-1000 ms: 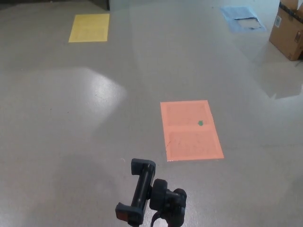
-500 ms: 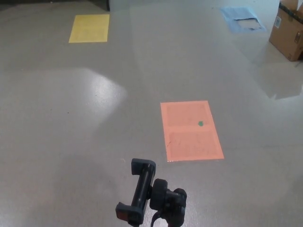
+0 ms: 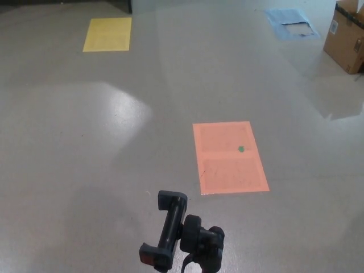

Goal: A phone stand is kept on the floor and the robot uses both its hands to grab it and uses its left hand to extend the phone stand by pulling it upwards

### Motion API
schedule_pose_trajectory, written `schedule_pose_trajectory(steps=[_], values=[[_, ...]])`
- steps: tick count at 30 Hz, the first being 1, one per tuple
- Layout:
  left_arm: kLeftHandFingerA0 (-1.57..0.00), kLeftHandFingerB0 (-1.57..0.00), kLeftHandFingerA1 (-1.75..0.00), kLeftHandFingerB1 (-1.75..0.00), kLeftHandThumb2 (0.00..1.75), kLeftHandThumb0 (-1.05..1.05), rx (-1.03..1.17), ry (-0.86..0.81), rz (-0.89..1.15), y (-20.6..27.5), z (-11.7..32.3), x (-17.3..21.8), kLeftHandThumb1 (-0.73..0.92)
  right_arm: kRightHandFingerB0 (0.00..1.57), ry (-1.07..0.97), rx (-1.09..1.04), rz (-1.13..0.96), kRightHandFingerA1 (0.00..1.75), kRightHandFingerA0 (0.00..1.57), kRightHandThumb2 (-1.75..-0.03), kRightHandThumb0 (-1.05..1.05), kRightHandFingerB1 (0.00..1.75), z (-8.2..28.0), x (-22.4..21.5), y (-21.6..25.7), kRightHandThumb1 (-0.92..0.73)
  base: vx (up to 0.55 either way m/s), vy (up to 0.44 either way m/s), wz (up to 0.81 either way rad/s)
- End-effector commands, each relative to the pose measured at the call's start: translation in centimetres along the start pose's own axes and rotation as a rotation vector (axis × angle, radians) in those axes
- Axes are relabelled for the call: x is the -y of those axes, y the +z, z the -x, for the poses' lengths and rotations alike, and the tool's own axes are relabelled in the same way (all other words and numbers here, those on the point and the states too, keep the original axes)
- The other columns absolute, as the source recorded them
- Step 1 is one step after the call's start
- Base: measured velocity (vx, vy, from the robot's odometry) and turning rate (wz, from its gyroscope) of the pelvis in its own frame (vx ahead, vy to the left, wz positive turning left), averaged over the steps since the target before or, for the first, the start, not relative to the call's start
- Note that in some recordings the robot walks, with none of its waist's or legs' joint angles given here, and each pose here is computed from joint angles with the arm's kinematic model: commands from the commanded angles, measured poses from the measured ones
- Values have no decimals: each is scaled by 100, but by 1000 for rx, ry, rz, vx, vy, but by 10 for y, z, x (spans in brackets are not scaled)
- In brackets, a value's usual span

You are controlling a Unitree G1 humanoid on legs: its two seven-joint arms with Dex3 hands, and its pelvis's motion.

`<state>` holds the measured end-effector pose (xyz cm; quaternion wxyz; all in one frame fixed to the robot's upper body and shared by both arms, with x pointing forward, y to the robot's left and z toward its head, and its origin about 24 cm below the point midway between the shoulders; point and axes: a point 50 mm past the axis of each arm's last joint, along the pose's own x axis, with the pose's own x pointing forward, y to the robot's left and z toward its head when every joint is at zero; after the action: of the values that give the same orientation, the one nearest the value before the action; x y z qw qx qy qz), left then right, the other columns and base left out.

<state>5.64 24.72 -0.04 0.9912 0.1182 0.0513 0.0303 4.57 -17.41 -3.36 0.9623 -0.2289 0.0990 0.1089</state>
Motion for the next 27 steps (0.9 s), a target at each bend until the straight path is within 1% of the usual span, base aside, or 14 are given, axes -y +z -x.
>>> schedule_pose_trajectory(steps=[1,2,3,6,7,9,10,14,15,18,19,23,25,27], values=[[-35,-38,-32,-32,65,-72,66,5,5,7,-5,-6,82,0,-5,48,9,3,0,-86,-76,0,-3,-1,3,-57,0,0,0],[-35,-38,-32,-32,65,-72,71,7,-2,8,-7,-7,82,0,-8,48,8,3,0,-86,-76,0,-5,-2,3,-57,0,0,0],[-36,-39,-32,-32,66,-73,72,7,-2,8,-8,-7,82,0,-10,50,7,0,0,-62,-67,0,-6,-2,4,-71,0,0,0],[-36,-39,-32,-32,66,-73,74,8,-3,9,-10,-7,82,0,-12,53,6,0,0,-62,-67,0,-8,-2,4,-71,0,0,0],[-25,-31,-46,-47,105,-79,79,6,-5,9,-13,-8,71,0,-5,58,1,2,0,-85,-75,0,-14,-4,5,-56,0,0,0],[-25,-31,-46,-47,105,-79,81,5,-6,8,-14,-9,71,0,-2,60,-1,2,0,-85,-75,0,-16,-4,5,-56,0,0,0],[-31,-34,-33,-31,66,-69,97,-10,-11,11,-14,-9,85,0,14,77,-25,0,0,-60,-67,0,-18,-6,6,-70,0,0,0],[-30,-32,-33,-31,66,-69,78,-9,0,9,-12,-8,84,0,19,89,-19,0,0,-61,-65,0,-20,-8,8,-69,0,0,0],[-29,-31,-33,-31,66,-69,73,-7,0,9,-12,-8,84,0,17,101,8,2,0,-86,-79,0,-22,-8,11,-57,0,0,0],[-30,-33,-32,-31,66,-71,68,16,-16,8,-15,-10,83,0,1,168,78,3,0,-91,-87,3,-36,-4,22,-59,0,0,0],[-30,-32,-33,-31,66,-70,68,22,-16,8,-16,-10,83,0,2,180,83,5,0,-87,-78,0,-38,-4,24,-58,0,0,0],[-30,-32,-32,-31,66,-72,63,28,-22,8,-16,-11,84,0,9,207,84,3,0,-87,-80,0,-45,-2,29,-58,0,0,0],[-31,-33,-33,-31,66,-71,67,32,-24,10,-16,-12,84,0,0,225,120,8,0,-96,-86,8,-61,-1,42,-59,0,0,0],[-30,-33,-32,-31,66,-71,61,35,-25,10,-14,-13,84,0,1,224,123,10,1,-88,-82,1,-65,-2,46,-56,0,0,0]])
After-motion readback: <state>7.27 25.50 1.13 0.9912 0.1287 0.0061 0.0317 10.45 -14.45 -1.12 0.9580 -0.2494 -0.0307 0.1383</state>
